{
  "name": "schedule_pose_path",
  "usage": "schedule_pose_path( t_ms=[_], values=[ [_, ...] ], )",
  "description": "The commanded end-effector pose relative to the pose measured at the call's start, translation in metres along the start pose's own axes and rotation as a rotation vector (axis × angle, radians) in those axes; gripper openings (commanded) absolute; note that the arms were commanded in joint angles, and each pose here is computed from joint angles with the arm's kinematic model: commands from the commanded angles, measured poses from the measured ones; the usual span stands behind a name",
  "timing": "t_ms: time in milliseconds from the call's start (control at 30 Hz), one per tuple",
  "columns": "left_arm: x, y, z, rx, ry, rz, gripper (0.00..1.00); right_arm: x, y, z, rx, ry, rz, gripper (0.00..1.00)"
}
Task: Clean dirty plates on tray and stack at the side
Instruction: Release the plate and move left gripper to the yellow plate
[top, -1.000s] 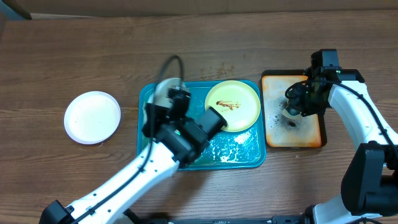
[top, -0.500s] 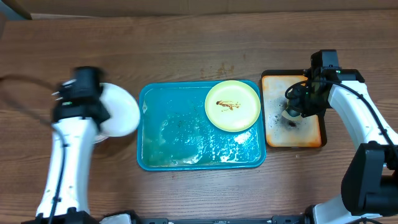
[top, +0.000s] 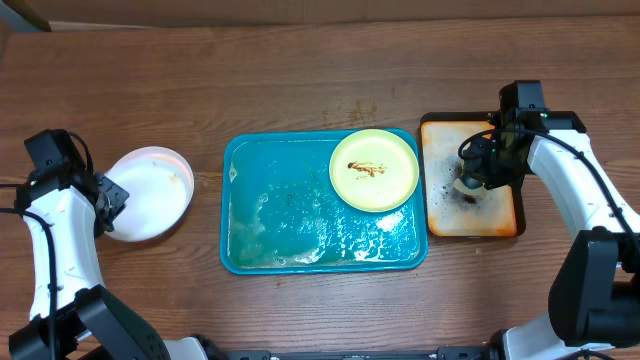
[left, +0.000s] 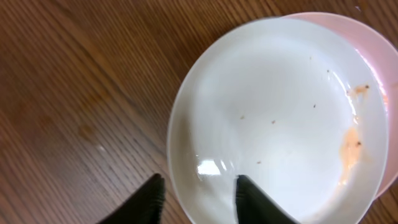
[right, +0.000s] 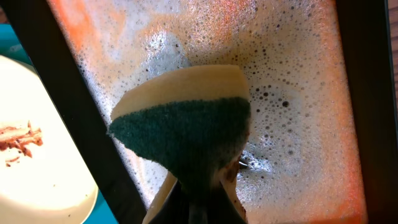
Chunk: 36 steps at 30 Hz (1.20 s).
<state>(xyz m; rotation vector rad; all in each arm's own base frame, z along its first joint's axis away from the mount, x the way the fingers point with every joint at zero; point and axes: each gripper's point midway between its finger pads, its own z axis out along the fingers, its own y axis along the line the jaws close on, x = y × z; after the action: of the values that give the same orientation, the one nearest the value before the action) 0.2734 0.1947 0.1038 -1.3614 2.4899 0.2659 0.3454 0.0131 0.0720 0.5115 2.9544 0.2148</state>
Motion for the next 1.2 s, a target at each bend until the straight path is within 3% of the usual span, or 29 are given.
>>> schedule_pose_path(
  t_ms=[0, 167, 300, 400, 533, 667, 800, 967, 1033, 1167],
  values=[
    [-0.001, -0.018, -0.005, 0.094, 0.019, 0.014, 0.5, 0.002, 0.0, 0.001, -0.005, 0.004, -0.005, 0.04],
    [0.019, -0.043, -0.011, 0.236, 0.112, 0.061, 0.51, 0.003, -0.001, 0.001, -0.003, 0.009, -0.004, 0.04],
    [0.048, -0.08, -0.023, 0.361, 0.181, 0.203, 0.53, 0.002, 0.0, 0.001, -0.004, 0.007, -0.007, 0.04],
    [0.08, -0.123, -0.041, 0.497, 0.216, 0.398, 0.54, 0.001, 0.001, 0.001, -0.008, -0.001, -0.085, 0.04],
    [0.114, -0.166, -0.059, 0.586, 0.194, 0.595, 0.6, 0.003, 0.002, 0.009, -0.009, -0.005, -0.187, 0.04],
    [0.146, -0.207, -0.08, 0.673, 0.144, 0.744, 0.69, 0.006, -0.001, 0.023, -0.013, -0.021, -0.197, 0.04],
    [0.176, -0.242, -0.102, 0.771, 0.084, 0.863, 0.71, 0.011, -0.005, 0.04, -0.017, -0.038, -0.198, 0.04],
    [0.216, -0.275, -0.112, 0.849, 0.061, 0.975, 0.74, 0.026, -0.013, 0.063, -0.017, -0.035, -0.182, 0.05],
    [0.231, -0.283, -0.107, 0.858, 0.074, 1.005, 0.75, 0.032, -0.016, 0.067, -0.016, -0.028, -0.163, 0.16],
    [0.248, -0.294, -0.097, 0.86, 0.094, 1.036, 0.75, 0.037, -0.008, 0.066, -0.061, -0.002, -0.163, 0.09]
  ],
)
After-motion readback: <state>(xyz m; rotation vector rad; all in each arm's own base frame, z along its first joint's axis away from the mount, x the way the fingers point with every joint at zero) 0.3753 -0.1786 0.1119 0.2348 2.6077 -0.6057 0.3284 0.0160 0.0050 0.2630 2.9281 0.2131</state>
